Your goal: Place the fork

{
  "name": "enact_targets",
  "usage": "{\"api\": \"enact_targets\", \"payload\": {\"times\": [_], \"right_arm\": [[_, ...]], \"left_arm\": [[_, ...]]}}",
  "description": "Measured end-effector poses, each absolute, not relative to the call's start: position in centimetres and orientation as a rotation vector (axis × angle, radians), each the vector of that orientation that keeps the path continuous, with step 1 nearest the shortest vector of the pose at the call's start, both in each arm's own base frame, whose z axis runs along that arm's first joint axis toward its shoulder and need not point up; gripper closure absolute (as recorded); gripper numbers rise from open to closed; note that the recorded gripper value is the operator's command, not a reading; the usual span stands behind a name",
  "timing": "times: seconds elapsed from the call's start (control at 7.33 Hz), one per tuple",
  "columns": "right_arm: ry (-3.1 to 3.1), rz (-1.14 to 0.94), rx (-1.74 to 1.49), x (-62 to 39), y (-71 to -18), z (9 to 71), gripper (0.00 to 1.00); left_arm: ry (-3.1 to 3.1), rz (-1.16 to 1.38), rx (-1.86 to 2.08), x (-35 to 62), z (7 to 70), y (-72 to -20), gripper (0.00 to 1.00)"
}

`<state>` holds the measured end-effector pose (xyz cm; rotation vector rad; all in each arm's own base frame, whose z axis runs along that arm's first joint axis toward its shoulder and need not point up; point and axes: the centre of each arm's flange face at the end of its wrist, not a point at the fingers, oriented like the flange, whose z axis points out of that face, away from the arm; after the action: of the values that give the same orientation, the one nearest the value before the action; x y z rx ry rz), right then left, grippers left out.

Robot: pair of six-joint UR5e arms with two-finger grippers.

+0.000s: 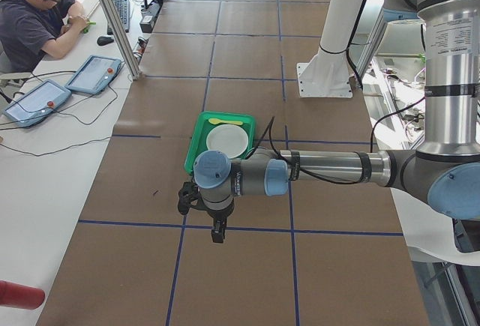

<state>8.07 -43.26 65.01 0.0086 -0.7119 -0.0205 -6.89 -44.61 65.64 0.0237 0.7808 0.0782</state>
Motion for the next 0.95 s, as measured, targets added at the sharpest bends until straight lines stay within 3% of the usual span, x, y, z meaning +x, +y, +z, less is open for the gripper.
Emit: {"api": "enact_targets", "payload": {"times": [0.95], "right_arm": [[-0.712, -0.02, 0.008, 8.07, -43.26, 65.02, 0.0]], "left_arm": [[0.783, 0.08, 0.029, -6.95, 65.46, -44.9, 0.0]]}}
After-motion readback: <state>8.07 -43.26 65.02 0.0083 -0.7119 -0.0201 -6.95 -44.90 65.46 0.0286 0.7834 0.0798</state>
